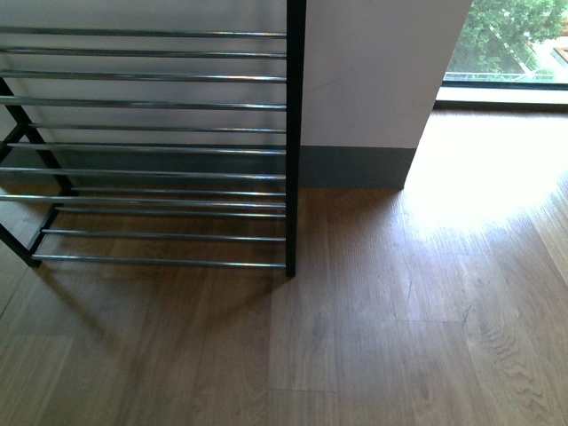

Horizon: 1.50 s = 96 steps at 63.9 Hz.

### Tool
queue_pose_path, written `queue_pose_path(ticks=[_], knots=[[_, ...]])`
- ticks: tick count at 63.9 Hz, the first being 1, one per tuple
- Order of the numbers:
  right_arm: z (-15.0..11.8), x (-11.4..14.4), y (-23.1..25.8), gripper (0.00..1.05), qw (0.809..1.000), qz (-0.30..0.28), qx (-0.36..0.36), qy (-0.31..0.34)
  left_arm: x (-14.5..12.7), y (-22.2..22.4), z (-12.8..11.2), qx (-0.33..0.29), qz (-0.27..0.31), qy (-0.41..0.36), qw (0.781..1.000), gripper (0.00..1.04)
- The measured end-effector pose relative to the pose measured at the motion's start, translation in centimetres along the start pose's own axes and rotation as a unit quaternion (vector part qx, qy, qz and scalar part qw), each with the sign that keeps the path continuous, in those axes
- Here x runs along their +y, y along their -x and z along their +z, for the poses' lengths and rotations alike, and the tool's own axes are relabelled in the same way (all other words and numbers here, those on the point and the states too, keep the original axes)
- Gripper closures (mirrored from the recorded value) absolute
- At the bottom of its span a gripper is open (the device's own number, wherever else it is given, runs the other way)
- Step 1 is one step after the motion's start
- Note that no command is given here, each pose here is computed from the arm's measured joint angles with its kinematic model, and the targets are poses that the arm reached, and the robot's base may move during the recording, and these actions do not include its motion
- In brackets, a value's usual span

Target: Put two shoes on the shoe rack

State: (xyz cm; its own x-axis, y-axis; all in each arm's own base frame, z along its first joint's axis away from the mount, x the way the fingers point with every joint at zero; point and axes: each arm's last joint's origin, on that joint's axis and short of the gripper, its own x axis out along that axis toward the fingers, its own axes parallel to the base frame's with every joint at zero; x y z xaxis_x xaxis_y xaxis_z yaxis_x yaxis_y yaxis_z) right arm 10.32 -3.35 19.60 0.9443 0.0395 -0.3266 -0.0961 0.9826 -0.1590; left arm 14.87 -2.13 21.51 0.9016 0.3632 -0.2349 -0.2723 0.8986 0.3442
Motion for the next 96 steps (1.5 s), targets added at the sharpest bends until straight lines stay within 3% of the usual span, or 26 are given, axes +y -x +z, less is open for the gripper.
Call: queue_pose_path(ticks=[96], knots=[[-0.06, 0.04, -0.01, 1.04, 1.000, 0.003, 0.000, 0.000, 0.07, -0.03, -0.04, 0.002, 0.006, 0.000, 1.000, 0.99]])
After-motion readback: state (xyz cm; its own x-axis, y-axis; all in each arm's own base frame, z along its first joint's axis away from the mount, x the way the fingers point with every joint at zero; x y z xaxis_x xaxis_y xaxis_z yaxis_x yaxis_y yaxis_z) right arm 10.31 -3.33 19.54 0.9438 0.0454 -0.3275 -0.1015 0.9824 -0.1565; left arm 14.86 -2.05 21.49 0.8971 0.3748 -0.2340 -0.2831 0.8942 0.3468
